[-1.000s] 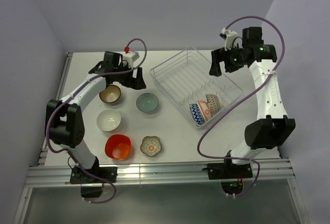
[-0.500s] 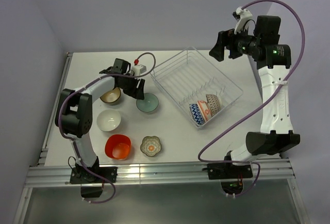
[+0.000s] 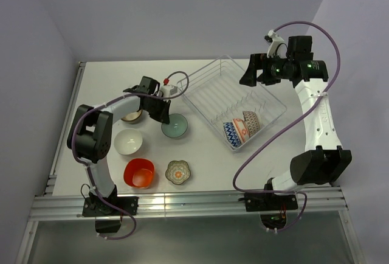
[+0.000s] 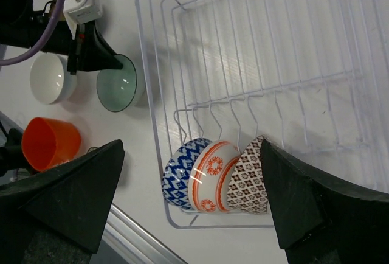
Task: Load the bowls into the dish rack
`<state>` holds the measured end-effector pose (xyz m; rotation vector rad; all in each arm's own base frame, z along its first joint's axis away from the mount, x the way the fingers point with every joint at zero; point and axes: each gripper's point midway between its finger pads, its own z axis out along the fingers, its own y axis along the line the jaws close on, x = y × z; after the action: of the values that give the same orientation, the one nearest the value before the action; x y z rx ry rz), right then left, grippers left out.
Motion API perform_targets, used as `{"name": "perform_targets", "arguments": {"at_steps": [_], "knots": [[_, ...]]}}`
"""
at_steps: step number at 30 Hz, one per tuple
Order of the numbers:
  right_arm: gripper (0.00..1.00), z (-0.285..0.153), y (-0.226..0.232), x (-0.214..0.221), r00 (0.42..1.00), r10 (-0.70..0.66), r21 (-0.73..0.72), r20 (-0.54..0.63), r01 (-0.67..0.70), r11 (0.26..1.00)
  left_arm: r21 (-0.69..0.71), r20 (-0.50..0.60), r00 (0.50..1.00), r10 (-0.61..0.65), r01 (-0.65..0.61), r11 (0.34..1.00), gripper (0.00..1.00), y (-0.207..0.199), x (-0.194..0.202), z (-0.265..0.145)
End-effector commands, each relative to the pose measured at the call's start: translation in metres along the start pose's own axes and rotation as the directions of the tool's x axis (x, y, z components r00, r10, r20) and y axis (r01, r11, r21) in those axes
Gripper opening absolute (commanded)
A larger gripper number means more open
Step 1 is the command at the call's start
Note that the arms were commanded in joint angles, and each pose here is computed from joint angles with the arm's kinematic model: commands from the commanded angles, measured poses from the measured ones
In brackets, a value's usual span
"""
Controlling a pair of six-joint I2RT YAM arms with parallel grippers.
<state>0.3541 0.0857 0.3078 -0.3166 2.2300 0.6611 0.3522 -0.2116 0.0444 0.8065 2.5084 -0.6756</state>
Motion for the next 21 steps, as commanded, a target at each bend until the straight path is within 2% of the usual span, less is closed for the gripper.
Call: {"name": "perform_targets", "arguments": {"at_steps": [1, 3, 6, 7, 8, 11, 14, 17, 18, 21], "knots": [[1.00, -0.017, 0.017, -0.012, 0.997, -0.027, -0.024, 0.079, 0.029, 0.999, 0.037, 0.062, 0.997, 0.040, -0.042, 0.998, 0.04, -0.017, -0.016, -0.012], [1.00, -0.017, 0.019, -0.008, 0.997, -0.017, -0.030, 0.074, 0.019, 0.999, 0.067, 0.125, 0.990, 0.067, -0.076, 0.995, 0.00, -0.032, -0.030, -0.032], [1.00, -0.021, 0.025, -0.007, 0.995, -0.002, -0.044, 0.101, 0.006, 0.999, 0.156, 0.269, 0.960, 0.073, -0.118, 0.981, 0.01, -0.067, -0.062, -0.073], [1.00, -0.022, 0.031, -0.009, 0.993, -0.003, -0.074, 0.121, 0.012, 0.997, 0.173, 0.340, 0.937, 0.080, -0.146, 0.974, 0.00, -0.076, -0.079, -0.085], [1.00, -0.021, 0.035, -0.006, 0.992, 0.029, -0.097, 0.119, -0.017, 0.995, 0.227, 0.397, 0.918, 0.028, -0.127, 0.966, 0.00, -0.094, -0.093, -0.106], [0.99, -0.023, 0.056, -0.007, 0.989, 0.056, -0.184, 0.135, -0.030, 0.983, 0.284, 0.533, 0.845, -0.047, -0.126, 0.950, 0.00, -0.116, -0.133, -0.140], [0.99, -0.025, 0.076, -0.005, 0.988, 0.096, -0.279, 0.117, -0.061, 0.959, 0.334, 0.604, 0.786, -0.132, -0.099, 0.938, 0.00, -0.125, -0.165, -0.156], [0.99, -0.025, 0.096, -0.005, 0.989, 0.103, -0.326, 0.109, -0.063, 0.943, 0.371, 0.623, 0.756, -0.203, -0.057, 0.927, 0.00, -0.128, -0.184, -0.158], [0.99, -0.024, 0.099, -0.006, 0.989, 0.100, -0.330, 0.110, -0.059, 0.942, 0.367, 0.651, 0.731, -0.205, -0.067, 0.928, 0.00, -0.129, -0.193, -0.163], [1.00, -0.020, 0.113, -0.007, 0.988, 0.106, -0.348, 0.110, -0.062, 0.935, 0.388, 0.652, 0.714, -0.256, -0.024, 0.921, 0.00, -0.126, -0.201, -0.155]]}}
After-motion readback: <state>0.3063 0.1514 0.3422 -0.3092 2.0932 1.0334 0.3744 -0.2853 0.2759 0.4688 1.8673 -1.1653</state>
